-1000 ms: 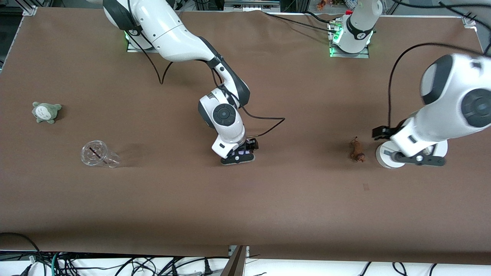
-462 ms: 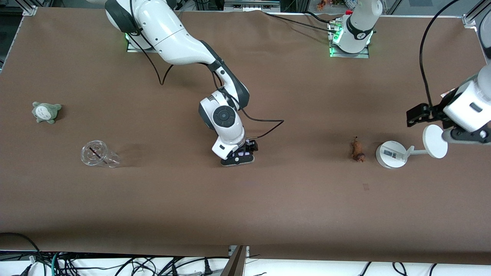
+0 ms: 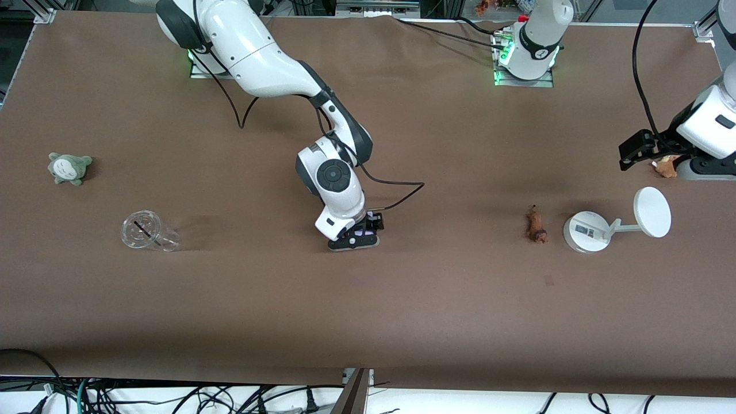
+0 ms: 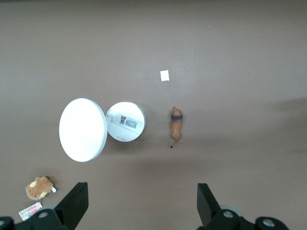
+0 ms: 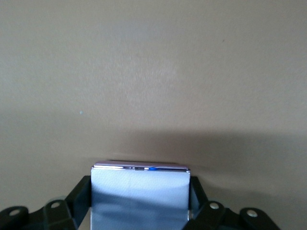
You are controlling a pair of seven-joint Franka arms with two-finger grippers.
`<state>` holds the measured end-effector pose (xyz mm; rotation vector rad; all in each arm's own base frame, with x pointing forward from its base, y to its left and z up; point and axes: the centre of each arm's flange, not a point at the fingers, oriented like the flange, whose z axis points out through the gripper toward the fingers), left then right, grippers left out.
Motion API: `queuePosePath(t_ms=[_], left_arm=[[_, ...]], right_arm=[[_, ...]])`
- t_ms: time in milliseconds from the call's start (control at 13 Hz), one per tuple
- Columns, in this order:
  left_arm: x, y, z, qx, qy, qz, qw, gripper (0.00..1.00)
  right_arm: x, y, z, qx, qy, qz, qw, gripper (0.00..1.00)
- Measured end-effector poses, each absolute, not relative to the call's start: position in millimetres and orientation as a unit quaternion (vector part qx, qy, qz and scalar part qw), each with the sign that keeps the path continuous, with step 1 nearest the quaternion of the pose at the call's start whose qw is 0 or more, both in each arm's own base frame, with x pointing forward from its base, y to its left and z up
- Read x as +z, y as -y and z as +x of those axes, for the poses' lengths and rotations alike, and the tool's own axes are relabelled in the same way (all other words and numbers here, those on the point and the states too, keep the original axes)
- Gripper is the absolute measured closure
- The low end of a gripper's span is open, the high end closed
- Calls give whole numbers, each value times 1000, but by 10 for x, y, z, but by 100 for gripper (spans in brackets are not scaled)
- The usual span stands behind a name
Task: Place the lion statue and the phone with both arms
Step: 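Lift the white phone with the right gripper toward the glass cup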
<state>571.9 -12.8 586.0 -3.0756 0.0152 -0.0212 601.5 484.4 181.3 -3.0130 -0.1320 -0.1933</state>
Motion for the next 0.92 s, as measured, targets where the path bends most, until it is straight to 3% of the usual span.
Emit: queuePosePath(t_ms=[231,615,923], left_arm=[[5760,59,5717,-1,1,-999,32,0],[5708,93,5729,2,3,-1000,15,0],[5690,61,5727,4,6,-1000,15,0]], right_arm=[[2181,-4683,6147,-51,29,-997,49,15],[3448,-3802,6407,9,-16,-1000,0,15],[3840,-3094,6469,30,1,-999,-34,15]])
